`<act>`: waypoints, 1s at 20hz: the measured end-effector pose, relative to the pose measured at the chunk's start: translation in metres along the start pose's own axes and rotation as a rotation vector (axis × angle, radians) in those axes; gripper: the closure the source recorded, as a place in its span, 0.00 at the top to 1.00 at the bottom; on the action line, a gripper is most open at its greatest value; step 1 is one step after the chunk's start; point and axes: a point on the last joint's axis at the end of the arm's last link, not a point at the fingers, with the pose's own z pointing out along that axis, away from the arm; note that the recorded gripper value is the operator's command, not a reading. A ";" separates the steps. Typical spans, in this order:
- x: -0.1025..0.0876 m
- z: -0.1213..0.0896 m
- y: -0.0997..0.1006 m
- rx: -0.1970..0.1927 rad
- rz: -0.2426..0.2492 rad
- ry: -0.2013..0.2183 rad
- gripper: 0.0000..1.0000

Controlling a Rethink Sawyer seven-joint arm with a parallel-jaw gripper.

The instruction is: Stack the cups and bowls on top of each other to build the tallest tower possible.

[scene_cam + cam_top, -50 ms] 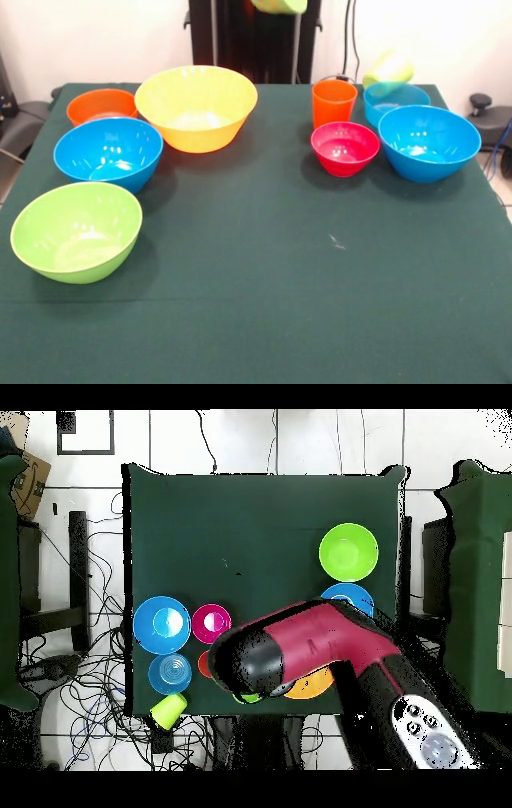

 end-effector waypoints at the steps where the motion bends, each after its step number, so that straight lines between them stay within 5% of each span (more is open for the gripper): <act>1: 0.003 -0.009 -0.006 -0.001 0.017 -0.015 0.00; 7: 0.023 -0.049 -0.038 -0.013 0.106 -0.090 0.00; 13: 0.038 -0.064 -0.066 -0.019 0.151 -0.175 0.00; 19: 0.028 -0.062 -0.082 -0.032 0.160 -0.291 0.00; 20: 0.019 -0.060 -0.083 -0.037 0.154 -0.340 0.00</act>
